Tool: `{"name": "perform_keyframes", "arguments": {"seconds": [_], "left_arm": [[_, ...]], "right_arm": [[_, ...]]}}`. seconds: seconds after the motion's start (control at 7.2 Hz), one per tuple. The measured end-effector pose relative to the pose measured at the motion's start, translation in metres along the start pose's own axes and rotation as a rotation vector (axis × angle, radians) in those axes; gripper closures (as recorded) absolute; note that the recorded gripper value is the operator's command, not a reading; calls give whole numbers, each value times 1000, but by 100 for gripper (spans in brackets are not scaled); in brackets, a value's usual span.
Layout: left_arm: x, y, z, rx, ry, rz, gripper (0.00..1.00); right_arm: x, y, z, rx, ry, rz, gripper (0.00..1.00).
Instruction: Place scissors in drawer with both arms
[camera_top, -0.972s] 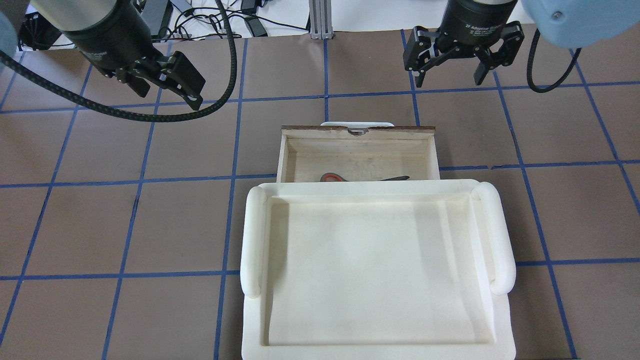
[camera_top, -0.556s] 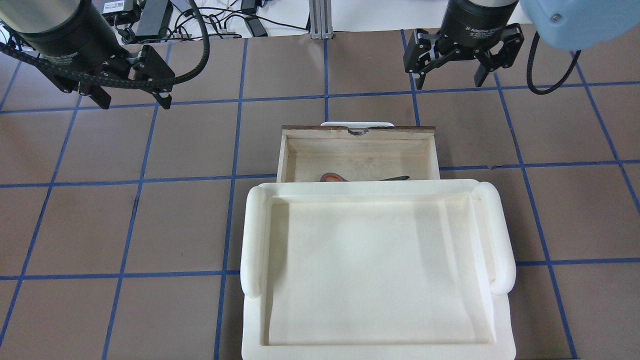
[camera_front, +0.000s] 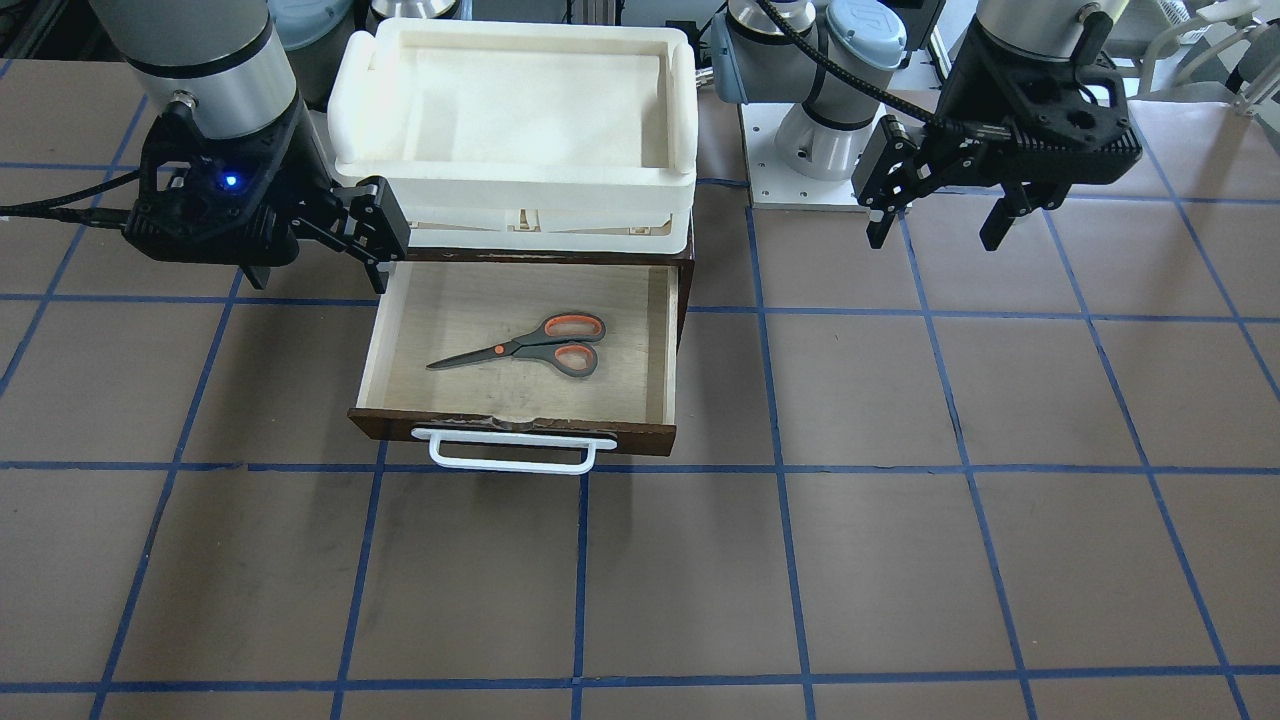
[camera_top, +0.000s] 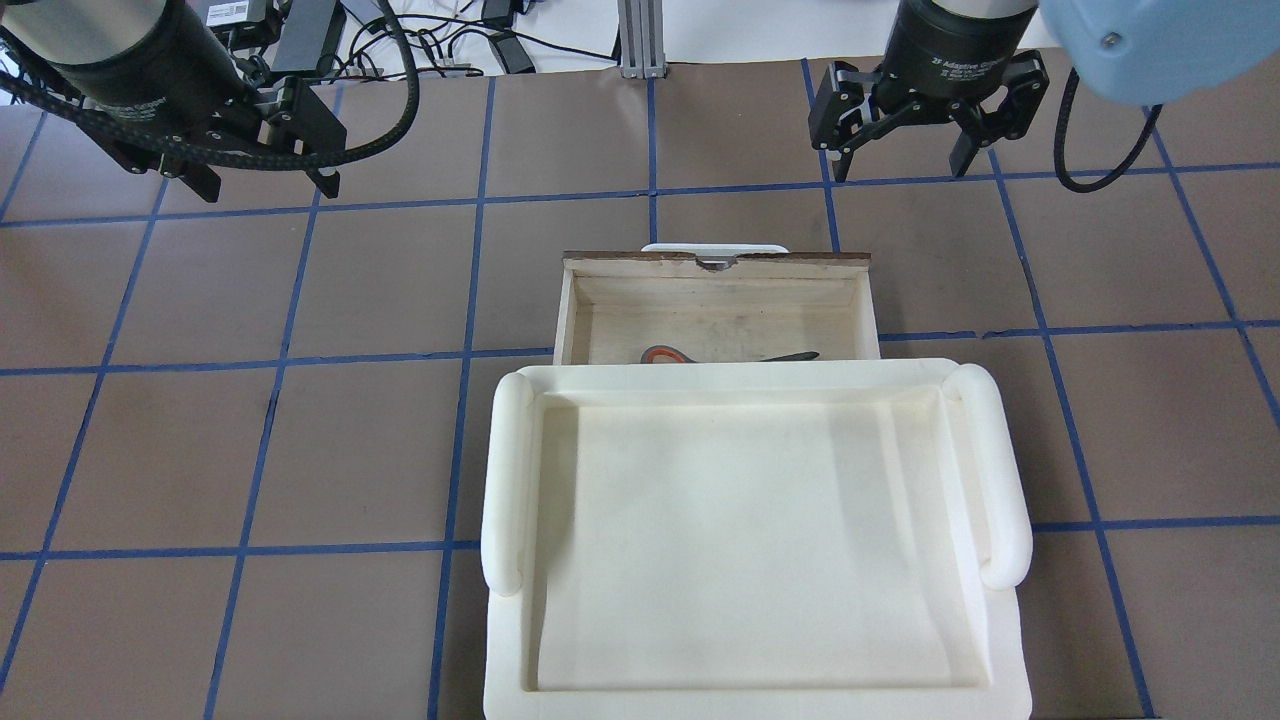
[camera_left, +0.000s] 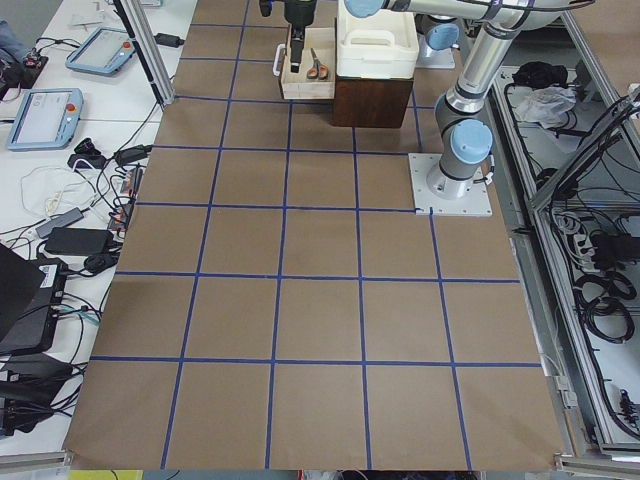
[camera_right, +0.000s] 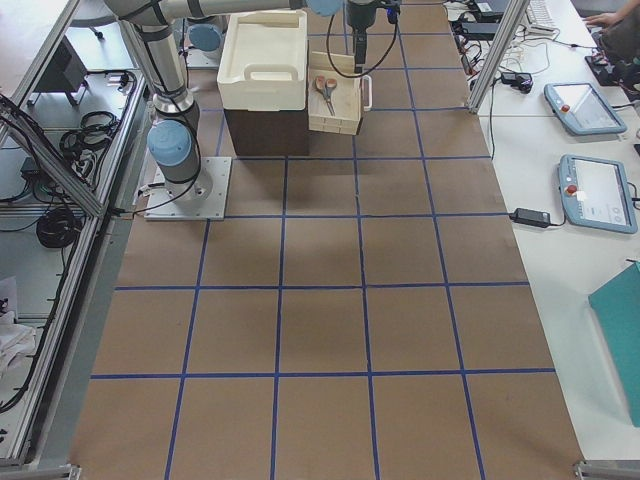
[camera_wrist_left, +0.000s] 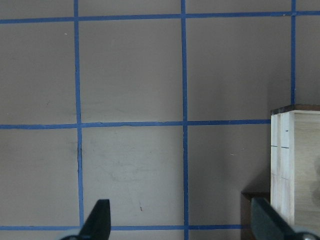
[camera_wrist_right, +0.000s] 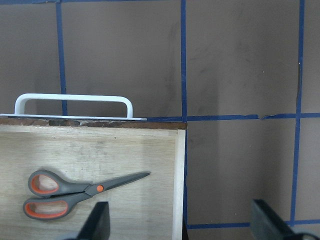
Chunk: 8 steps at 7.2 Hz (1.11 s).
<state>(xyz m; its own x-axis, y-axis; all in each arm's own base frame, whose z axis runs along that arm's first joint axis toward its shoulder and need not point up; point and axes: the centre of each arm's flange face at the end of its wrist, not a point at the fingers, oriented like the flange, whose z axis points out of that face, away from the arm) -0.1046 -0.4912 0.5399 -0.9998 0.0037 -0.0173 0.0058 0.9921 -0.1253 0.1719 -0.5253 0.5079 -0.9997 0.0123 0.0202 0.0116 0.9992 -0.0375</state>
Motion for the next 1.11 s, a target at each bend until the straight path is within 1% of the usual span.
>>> {"name": "perform_keyframes", "arguments": {"seconds": [1.11], "left_arm": [[0,4,-2,7,-5,7,0]], "right_arm": [[-1,0,1,-2,-3,-2,0]]}}
